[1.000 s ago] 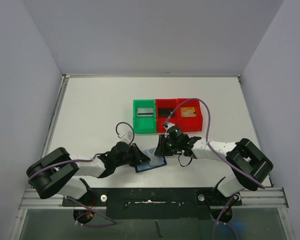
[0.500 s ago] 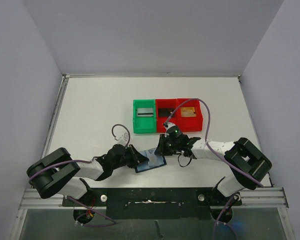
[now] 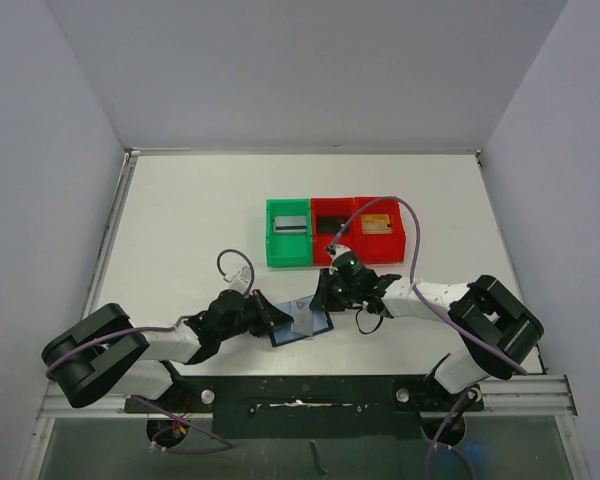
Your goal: Take the credit cards out of the card holder
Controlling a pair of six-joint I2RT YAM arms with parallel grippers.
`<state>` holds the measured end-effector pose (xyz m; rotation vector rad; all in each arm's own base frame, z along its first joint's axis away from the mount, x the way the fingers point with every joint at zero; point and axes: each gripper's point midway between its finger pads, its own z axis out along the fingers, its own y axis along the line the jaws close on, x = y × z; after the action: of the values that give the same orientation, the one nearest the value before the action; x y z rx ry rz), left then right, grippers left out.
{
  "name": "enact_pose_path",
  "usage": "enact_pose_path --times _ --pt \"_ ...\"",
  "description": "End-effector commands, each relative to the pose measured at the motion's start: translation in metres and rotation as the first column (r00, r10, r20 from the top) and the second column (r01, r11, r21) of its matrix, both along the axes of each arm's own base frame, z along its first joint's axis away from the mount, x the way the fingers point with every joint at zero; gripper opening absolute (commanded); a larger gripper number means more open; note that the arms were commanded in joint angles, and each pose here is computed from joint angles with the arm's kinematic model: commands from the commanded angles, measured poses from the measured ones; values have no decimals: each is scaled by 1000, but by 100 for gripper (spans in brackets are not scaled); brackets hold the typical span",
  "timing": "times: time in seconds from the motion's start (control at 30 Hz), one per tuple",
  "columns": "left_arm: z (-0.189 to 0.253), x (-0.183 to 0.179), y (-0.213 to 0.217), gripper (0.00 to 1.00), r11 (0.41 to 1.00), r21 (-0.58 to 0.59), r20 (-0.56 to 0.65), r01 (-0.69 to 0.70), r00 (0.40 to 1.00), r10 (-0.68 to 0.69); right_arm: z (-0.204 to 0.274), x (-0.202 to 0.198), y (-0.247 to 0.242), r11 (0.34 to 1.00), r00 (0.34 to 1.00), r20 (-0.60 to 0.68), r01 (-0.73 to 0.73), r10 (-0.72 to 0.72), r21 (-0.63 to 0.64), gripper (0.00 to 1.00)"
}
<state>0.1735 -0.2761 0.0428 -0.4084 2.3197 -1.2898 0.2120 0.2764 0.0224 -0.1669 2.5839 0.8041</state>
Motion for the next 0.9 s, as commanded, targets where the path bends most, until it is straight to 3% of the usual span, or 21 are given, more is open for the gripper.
enact_pose_path --times 0.0,0.17,0.3,0.53,0.67,0.87 --pt "13 4 -8 4 999 -36 48 29 998 -27 -18 -7 -19 993 1000 -28 -5 1 -116 14" --pt "16 3 -14 6 996 -80 47 49 998 -45 -17 -6 -18 994 1000 -27 -3 0 -112 14" --pt "16 2 -15 1 994 -95 47 52 998 -47 -18 -8 -19 994 999 -33 1 -5 -113 14" --pt "13 4 -16 0 995 -94 39 40 999 -37 19 3 -9 999 999 46 -4 6 -43 25" --pt "12 6 -18 3 995 -96 37 42 999 -38 38 6 -2 999 997 77 -30 31 -13 31" --pt "13 5 -22 11 992 -114 39 58 998 -54 41 -6 9 996 996 57 -78 75 48 30"
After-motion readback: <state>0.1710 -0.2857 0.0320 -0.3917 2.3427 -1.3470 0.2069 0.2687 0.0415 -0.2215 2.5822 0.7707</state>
